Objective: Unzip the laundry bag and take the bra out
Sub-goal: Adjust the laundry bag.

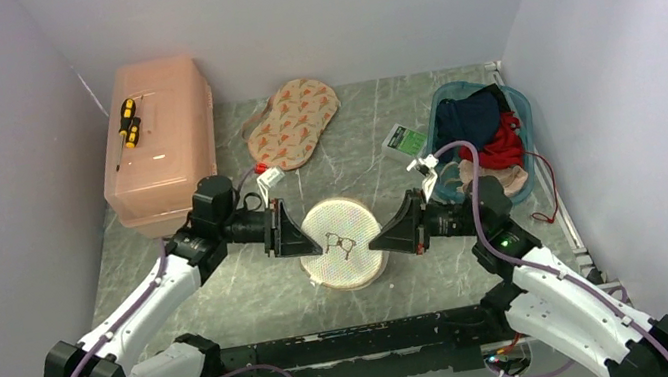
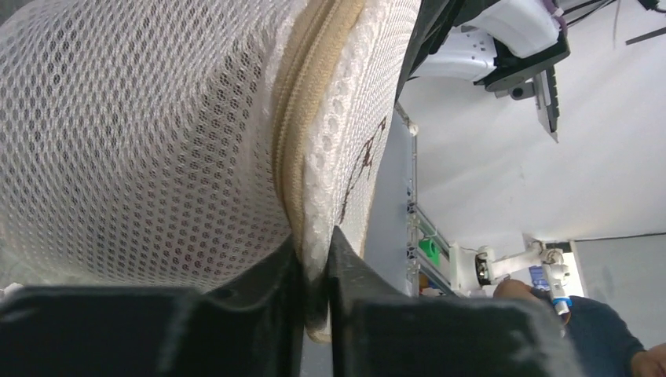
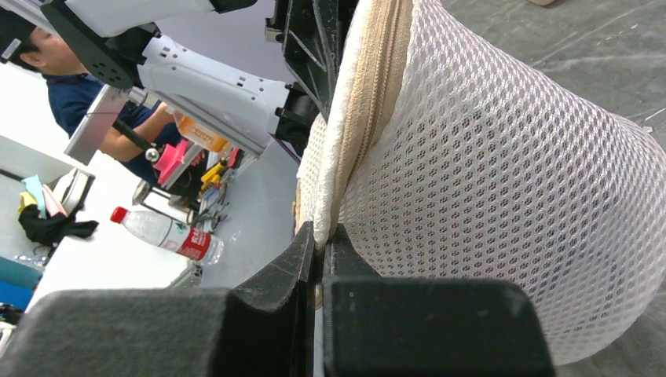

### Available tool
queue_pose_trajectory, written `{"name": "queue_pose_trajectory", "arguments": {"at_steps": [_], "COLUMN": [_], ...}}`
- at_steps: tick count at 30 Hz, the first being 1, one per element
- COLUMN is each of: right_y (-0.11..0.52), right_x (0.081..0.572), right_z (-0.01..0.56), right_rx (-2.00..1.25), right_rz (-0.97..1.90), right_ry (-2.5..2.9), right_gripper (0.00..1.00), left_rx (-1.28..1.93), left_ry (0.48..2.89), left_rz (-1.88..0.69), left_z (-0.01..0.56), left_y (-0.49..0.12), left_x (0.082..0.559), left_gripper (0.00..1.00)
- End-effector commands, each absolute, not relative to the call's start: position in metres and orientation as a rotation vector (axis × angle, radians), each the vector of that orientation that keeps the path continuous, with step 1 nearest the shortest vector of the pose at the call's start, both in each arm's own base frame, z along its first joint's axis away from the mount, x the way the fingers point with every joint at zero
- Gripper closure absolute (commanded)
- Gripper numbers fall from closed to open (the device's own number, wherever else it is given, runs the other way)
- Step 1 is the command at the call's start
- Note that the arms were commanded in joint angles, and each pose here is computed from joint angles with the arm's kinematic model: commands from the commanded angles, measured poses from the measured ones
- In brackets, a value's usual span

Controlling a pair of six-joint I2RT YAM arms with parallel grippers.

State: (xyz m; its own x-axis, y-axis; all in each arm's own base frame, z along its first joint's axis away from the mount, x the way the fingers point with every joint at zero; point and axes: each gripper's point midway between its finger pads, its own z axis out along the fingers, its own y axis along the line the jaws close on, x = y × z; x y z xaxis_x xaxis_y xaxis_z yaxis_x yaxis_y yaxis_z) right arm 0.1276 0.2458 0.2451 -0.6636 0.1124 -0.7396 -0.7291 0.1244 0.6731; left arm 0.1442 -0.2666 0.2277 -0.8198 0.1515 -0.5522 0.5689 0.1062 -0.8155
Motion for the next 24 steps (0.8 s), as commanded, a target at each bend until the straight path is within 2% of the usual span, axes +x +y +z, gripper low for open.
{"name": "queue_pose_trajectory", "arguments": {"at_steps": [1,3,4,6,7,9,10,16,24], "right_y": [0.246,0.246,0.245,0.244,0.242,0.238,0.233,0.211,0.18], "right_x": [0.131,0.134,0.136,0.142,0.146,0.157,0.167,0.196,0.23], "right_z": [0.271,0.27,0.269,0.268,0.267,0.265,0.264,0.263,0.26], "right_rx": [-0.65,-0.639,-0.629,-0.611,-0.601,-0.564,-0.53,-0.374,-0.081], "right_rz": [1.581,1.562,1.549,1.501,1.467,1.382,1.31,1.081,0.838], "right_ry": [1.616,1.635,1.65,1.675,1.691,1.719,1.728,1.767,1.782], "right_gripper": [1.0,1.0,0.96,0.57,0.42,0.24,0.17,0.01,0.0], "left_rx": [0.763,0.738,0.726,0.682,0.642,0.55,0.488,0.114,-0.244], "left_ry": [1.956,1.94,1.932,1.917,1.913,1.91,1.901,1.733,1.633], "left_rz": [-1.789,-1.78,-1.767,-1.739,-1.714,-1.673,-1.65,-1.579,-1.478], "left_z": [0.245,0.249,0.251,0.254,0.255,0.256,0.257,0.263,0.255], "left_y": [-0.27,-0.271,-0.271,-0.272,-0.272,-0.273,-0.274,-0.268,-0.247], "left_x": [0.142,0.145,0.147,0.153,0.159,0.172,0.181,0.231,0.277], "left_gripper": [0.88,0.97,0.97,0.97,0.97,0.97,0.97,0.97,0.97]}}
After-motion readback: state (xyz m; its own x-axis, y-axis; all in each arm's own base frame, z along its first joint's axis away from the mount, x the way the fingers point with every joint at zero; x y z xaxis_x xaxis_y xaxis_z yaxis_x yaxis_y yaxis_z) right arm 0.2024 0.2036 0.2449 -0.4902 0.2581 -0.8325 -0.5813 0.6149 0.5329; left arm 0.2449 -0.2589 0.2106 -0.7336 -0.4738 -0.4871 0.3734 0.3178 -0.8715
